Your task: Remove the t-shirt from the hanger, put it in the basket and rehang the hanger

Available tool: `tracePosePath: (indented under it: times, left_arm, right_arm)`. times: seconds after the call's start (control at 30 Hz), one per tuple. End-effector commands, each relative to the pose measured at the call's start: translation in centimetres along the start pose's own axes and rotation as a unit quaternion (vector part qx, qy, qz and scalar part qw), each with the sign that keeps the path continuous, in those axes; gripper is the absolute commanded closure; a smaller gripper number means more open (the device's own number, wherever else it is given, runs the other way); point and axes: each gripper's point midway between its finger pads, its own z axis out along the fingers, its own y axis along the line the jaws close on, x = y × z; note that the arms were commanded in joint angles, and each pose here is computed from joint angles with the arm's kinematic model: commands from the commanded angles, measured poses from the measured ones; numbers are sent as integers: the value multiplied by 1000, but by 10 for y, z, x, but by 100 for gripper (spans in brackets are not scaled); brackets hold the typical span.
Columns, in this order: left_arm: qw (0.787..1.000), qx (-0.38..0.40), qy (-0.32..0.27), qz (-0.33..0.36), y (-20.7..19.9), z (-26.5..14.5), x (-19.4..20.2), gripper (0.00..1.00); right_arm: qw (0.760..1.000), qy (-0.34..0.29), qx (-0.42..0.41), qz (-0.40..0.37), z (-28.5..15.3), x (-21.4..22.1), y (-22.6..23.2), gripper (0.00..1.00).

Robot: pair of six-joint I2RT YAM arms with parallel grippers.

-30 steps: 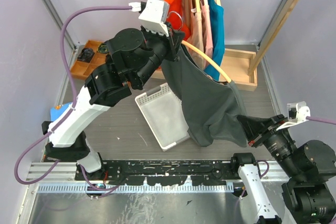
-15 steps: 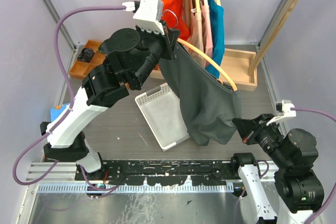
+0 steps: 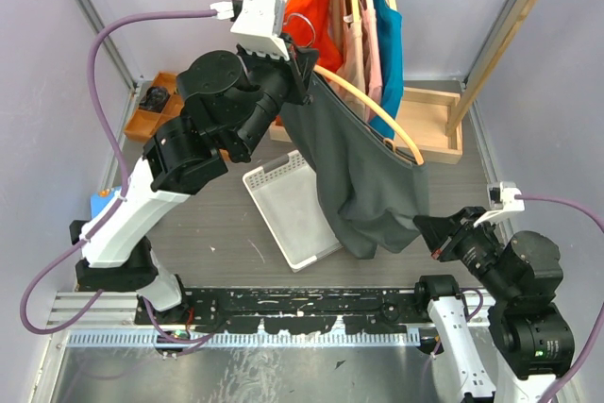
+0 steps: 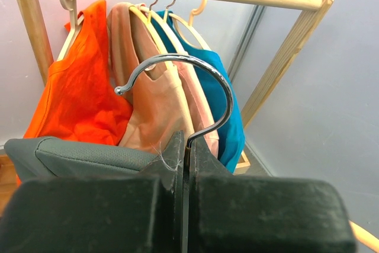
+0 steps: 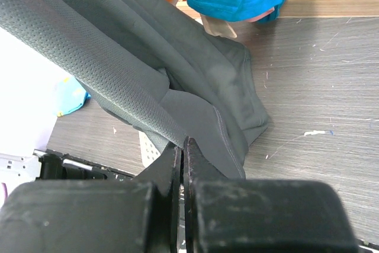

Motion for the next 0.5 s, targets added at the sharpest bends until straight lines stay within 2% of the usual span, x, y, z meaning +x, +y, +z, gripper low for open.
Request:
tracePosePath:
  times: [0.0,0.47]
  left_arm:
    - [989,-9,-106,-102,13,-18,-76,100]
    - [986,-13,-119,-113,16,-21,-84,100]
  right_arm:
    - [1000,23,15,12,1,16,-9,99]
    - [999,35,25,23,7,30,-19,99]
